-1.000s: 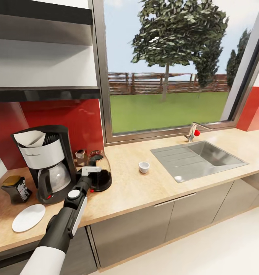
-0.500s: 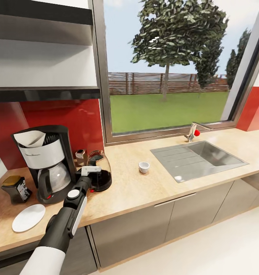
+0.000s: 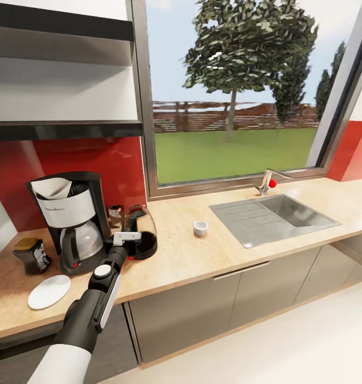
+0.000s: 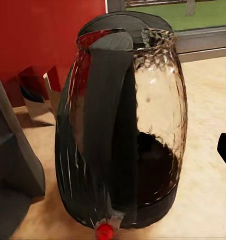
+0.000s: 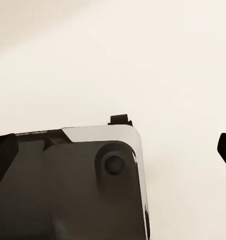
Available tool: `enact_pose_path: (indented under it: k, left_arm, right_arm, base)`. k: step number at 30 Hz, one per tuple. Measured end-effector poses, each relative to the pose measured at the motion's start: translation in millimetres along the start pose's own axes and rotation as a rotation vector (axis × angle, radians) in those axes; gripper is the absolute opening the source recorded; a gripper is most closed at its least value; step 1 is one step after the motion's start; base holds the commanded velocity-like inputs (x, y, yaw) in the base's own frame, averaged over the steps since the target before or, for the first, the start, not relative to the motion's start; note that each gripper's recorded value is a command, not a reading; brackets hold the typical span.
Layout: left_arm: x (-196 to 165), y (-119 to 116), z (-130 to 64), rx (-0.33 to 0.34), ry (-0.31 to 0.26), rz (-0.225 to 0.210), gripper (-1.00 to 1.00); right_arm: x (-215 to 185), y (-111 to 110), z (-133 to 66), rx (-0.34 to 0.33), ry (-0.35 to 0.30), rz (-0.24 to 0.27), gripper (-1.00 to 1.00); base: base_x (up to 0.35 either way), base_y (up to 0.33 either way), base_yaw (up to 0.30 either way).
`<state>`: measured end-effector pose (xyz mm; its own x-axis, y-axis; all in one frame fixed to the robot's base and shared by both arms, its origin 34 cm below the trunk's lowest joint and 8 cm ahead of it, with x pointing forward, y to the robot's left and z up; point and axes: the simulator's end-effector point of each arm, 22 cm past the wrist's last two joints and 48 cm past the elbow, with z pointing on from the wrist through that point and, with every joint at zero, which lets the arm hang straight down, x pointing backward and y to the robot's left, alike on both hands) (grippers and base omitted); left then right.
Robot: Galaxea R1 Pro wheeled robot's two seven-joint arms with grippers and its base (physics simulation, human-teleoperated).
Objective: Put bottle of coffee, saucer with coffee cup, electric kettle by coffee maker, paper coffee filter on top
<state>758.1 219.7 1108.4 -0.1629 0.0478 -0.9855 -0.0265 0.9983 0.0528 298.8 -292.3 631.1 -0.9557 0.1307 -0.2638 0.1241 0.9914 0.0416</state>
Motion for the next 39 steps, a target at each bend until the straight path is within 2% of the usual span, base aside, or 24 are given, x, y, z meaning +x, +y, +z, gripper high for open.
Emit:
enact_pose_path:
  k: [6, 16, 21, 26, 34, 39]
  left_arm:
    - [0, 0, 0.2, 0.0, 0.0, 0.0, 1.0]
    - [2, -2, 0.1, 0.004, 0.002, -0.001, 1.0]
    - [22, -6, -10.2, 0.016, 0.03, -0.004, 1.0]
    - [38, -10, -33.1, 0.033, 0.033, -0.009, 1.0]
    - [45, -32, -97.3, 0.13, -0.073, -0.018, 1.0]
    - [70, -36, -124.9, 0.147, -0.054, -0.022, 1.0]
  right_arm:
    - [0, 0, 0.1, 0.0, 0.0, -0.001, 1.0]
    - [0, 0, 0.3, 0.0, 0.001, -0.001, 1.0]
    - [0, 0, 0.2, 0.0, 0.001, -0.001, 1.0]
    - [0, 0, 0.0, 0.0, 0.0, -0.001, 1.0]
    - [0, 1, 0.0, -0.001, 0.0, -0.001, 1.0]
    - [0, 1, 0.0, -0.001, 0.0, -0.001, 1.0]
  base:
    - [-0.053, 0.0, 0.0]
    - [-0.297, 0.0, 0.0]
    - [-0.306, 0.0, 0.0]
    - [-0.102, 0.0, 0.0]
    - [-0.01, 0.0, 0.0]
    - [0.0, 0.0, 0.0]
